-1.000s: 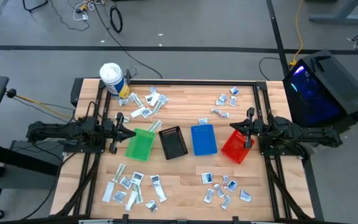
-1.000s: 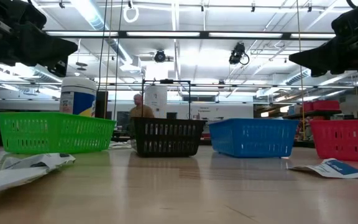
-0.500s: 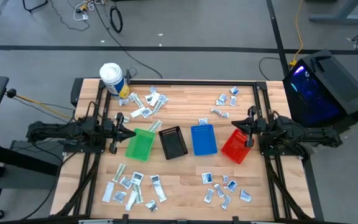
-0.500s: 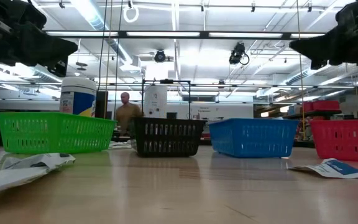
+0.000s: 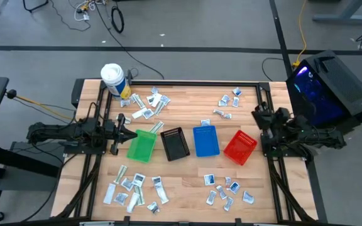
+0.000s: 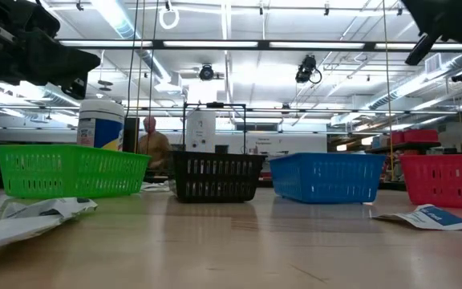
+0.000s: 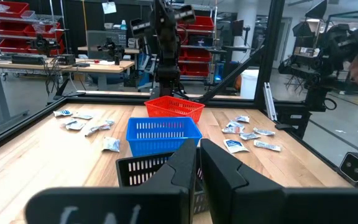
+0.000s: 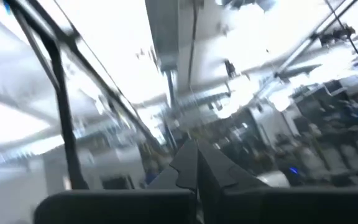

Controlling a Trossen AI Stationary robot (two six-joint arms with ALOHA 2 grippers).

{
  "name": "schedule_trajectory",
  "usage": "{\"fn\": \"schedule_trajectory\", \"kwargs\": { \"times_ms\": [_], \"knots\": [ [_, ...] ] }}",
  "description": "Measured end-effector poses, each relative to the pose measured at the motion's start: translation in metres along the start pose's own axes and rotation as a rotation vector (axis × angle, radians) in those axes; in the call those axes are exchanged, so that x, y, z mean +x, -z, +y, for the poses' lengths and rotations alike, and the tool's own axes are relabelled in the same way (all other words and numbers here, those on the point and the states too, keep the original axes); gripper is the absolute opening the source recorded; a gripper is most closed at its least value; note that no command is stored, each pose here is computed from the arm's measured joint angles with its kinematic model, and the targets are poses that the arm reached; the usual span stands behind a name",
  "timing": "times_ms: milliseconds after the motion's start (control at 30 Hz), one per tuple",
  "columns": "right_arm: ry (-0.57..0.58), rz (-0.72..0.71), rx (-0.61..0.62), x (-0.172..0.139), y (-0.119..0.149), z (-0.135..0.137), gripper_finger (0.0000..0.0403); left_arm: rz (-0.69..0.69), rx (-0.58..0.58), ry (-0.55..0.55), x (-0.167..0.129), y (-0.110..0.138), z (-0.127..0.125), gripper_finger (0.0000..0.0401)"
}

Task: Pick & Place First Aid Supplies
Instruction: Put the ointment pack into the red basket

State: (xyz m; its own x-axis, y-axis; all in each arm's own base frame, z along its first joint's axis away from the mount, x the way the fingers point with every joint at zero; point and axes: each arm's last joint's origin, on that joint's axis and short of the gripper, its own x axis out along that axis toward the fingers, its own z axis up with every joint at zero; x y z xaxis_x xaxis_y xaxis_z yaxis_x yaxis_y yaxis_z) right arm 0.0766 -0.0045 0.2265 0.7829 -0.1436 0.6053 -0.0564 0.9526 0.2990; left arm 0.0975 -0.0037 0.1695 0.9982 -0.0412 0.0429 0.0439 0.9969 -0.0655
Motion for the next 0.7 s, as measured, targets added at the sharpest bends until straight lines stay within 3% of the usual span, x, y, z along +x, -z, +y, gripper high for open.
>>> {"fn": "schedule_trajectory", "kwargs": {
  "times_ms": [233, 400, 700],
  "knots": [
    [-0.053, -0.186, 0.081, -0.002, -0.018, 0.005, 0.0004, 0.0, 0.0, 0.0, 0.0, 0.0, 0.0, 0.0032],
    [-0.013, -0.349, 0.127, -0.006, -0.032, 0.006, 0.0004, 0.0, 0.0, 0.0, 0.0, 0.0, 0.0, 0.0032],
    [0.039, -0.453, 0.15, 0.002, -0.069, 0.015, 0.0004, 0.0, 0.0, 0.0, 0.0, 0.0, 0.0, 0.0032]
  ]
}}
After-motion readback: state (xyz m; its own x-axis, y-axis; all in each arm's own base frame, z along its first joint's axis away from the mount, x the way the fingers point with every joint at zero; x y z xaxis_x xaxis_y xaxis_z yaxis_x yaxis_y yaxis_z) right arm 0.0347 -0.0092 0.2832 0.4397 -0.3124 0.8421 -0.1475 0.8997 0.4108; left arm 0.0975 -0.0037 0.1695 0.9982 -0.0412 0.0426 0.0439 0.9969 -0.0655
